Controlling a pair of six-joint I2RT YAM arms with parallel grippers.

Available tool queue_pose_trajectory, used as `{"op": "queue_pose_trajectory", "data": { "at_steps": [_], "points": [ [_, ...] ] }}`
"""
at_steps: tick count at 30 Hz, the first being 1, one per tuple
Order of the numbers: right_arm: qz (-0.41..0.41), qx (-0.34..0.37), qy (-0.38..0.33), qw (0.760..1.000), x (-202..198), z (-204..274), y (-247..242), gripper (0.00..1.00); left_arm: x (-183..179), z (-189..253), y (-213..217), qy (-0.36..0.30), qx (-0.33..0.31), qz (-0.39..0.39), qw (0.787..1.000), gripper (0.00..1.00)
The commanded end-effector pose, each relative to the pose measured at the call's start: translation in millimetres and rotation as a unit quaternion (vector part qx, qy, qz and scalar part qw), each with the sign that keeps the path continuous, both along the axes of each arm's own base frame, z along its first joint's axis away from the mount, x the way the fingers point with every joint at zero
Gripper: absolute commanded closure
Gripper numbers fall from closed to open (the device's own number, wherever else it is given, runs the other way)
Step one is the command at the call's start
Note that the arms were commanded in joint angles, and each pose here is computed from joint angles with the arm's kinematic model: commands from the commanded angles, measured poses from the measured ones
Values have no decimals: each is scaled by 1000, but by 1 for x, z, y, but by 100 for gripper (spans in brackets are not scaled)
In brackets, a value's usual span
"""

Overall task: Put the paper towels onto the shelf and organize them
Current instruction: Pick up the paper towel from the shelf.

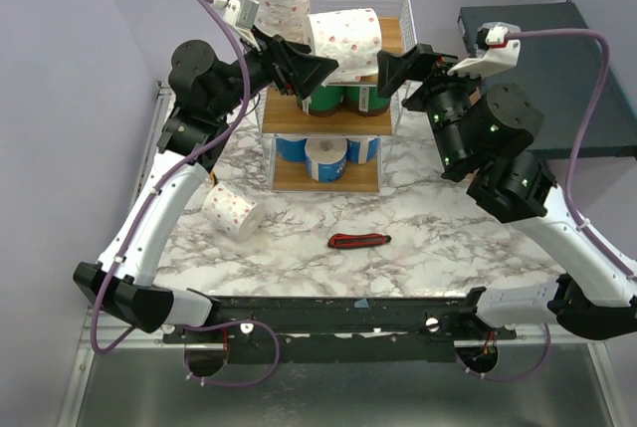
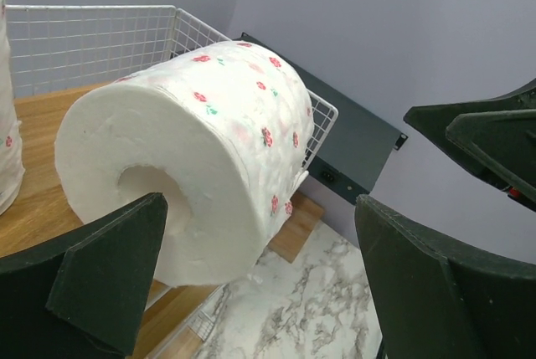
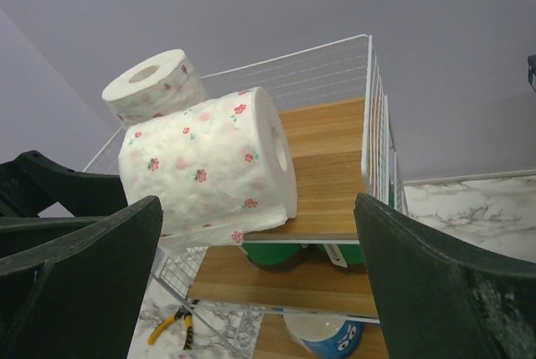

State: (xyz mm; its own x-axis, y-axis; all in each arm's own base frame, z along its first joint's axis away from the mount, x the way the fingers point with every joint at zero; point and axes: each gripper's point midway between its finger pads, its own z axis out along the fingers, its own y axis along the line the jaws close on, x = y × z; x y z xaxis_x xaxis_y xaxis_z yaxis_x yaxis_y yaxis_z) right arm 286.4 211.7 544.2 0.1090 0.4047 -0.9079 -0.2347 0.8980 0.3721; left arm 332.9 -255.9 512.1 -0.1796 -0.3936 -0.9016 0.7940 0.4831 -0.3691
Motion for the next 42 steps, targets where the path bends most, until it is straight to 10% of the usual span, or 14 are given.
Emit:
{"op": "queue_pose_trajectory", "data": {
  "at_steps": [1,12,29,42],
  "points": [
    [8,13,-5,1000,-4,3,-2,0,-2,5,-5,-10,6,-25,1000,2],
    [4,12,-6,1000,-5,0,-5,0,1,0,-13,-7,14,-50,999,18],
    [16,14,-24,999,0,0,8,0,-33,35,6,-45,27,-32,998,76],
    [39,16,-36,998,1,1,20,0,-52,62,73,-40,156,137,977,81]
  ]
}}
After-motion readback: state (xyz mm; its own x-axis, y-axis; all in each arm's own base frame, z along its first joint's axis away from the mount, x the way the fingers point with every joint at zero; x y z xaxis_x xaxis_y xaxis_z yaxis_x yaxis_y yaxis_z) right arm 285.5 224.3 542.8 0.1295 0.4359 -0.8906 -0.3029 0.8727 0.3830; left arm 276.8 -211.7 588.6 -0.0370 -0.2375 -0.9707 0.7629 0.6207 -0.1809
